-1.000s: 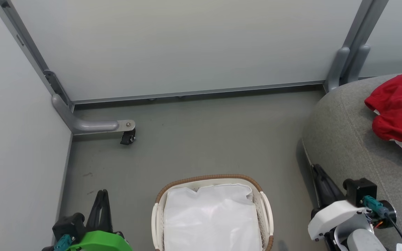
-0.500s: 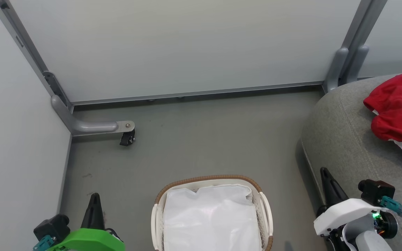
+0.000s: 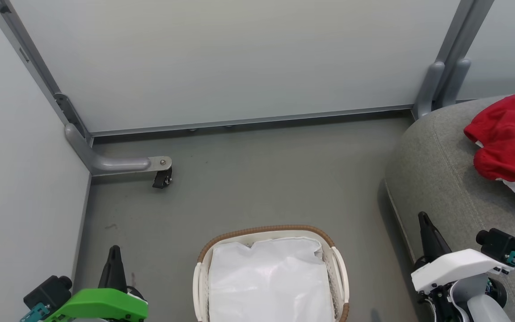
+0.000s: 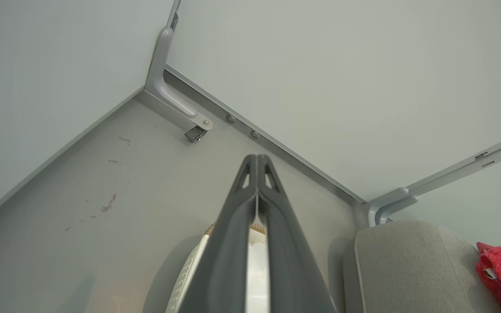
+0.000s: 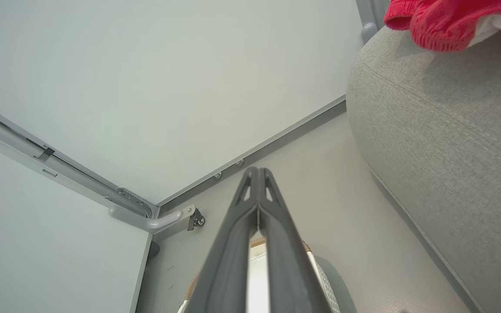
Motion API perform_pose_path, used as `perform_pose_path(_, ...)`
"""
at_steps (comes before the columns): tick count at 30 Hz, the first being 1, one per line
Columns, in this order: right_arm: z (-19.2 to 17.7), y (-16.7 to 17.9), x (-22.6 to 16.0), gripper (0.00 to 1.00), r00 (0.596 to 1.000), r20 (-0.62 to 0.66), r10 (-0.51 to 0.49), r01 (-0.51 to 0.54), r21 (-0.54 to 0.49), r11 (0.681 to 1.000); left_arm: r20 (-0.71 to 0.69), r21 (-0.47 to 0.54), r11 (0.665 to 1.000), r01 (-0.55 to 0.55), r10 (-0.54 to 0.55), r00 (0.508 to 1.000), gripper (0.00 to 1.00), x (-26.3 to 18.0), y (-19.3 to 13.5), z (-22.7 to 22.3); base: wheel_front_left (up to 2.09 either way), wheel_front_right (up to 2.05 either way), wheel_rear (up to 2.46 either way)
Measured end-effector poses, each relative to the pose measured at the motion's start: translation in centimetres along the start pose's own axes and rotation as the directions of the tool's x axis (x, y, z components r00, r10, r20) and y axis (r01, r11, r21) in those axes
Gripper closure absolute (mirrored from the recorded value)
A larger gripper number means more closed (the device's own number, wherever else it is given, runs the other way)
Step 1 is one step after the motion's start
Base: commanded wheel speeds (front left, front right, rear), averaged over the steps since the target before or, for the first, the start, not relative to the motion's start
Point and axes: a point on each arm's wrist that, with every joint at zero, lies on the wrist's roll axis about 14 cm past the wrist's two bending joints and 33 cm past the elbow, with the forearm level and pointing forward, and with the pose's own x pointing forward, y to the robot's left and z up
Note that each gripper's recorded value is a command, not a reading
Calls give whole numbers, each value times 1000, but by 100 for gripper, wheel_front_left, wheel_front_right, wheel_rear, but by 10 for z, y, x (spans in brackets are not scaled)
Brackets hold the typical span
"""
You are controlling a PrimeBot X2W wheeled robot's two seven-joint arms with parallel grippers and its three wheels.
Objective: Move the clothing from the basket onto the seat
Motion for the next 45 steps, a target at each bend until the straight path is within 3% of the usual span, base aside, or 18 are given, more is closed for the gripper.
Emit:
perform_pose_path(19,11,-3,0,100,1000,14,-20,16,253,967,11,-236,972,12,-9,1000,100,6,-4,13,0,0,0)
perform_pose_path(45,23,-5,-3,100,999,29,-19,1,518,856,36,-478,876,63,-52,998,100,12,-14,31,0,0,0)
